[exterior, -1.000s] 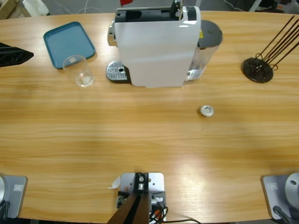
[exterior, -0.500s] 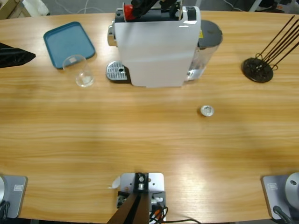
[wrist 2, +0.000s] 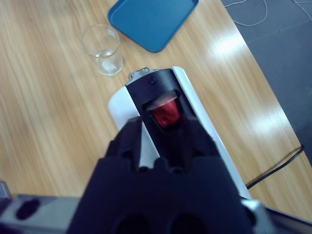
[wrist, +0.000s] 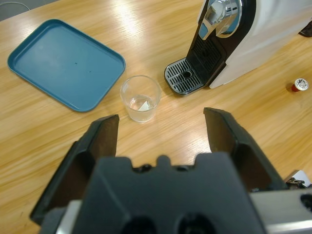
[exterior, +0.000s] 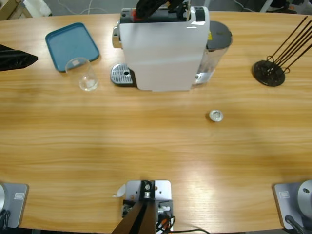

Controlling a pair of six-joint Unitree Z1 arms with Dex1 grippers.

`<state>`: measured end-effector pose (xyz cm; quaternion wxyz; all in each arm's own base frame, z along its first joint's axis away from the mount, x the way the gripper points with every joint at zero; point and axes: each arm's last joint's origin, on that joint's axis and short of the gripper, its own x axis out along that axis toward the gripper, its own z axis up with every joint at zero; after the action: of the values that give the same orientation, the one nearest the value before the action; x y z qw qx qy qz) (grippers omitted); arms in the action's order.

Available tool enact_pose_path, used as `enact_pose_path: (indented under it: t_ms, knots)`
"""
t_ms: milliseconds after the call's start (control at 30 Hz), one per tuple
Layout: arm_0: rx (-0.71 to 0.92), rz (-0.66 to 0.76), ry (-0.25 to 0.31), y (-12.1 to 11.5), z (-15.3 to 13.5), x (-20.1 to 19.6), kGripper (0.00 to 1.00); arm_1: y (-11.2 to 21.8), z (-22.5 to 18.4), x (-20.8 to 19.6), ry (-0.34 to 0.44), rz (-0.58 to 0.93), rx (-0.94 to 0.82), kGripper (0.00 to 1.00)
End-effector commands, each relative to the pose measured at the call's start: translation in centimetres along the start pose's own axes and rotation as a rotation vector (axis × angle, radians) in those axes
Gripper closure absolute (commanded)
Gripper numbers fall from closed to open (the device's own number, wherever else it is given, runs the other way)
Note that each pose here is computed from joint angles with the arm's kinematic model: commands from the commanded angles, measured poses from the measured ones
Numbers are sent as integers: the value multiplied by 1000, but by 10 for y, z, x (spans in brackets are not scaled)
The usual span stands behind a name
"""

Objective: Pour coffee

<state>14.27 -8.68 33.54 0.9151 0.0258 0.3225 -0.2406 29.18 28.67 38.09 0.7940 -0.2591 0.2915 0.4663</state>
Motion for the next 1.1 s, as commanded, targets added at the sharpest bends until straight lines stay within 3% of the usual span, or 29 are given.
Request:
enact_pose_path:
  t_ms: [33,300,333,400,500,600,633,733,767,933,1000,1100]
  knots:
    - [14,-21,31,-2,-2,10,256,-6,-12,24,59,39,45,367]
    - [14,-22,34,-2,-1,11,255,3,4,-15,23,9,18,347]
    - [14,-22,34,-2,-1,11,256,12,9,-26,16,-10,-1,313]
    - [14,-25,31,-3,-1,10,255,30,16,-48,35,-79,-53,133]
    - [13,-31,27,-3,-1,8,253,45,17,-87,25,-145,-88,93]
    - [15,-35,20,-4,-1,6,253,67,14,-135,-14,-108,-198,93]
    - [16,-37,19,-4,-1,6,254,72,12,-146,-7,-106,-225,147]
    - [18,-39,14,-4,-1,4,255,75,8,-164,127,-125,-271,978]
    - [19,-40,13,-4,-1,4,256,74,4,-170,169,-156,-290,1000]
    - [24,-48,6,-6,-1,1,257,69,-6,-188,194,-291,-292,1000]
    - [24,-48,4,-6,-2,0,256,70,-12,-194,73,-274,-196,1000]
    - [24,-48,-3,-6,-3,-3,254,56,-26,-195,-151,-249,108,1000]
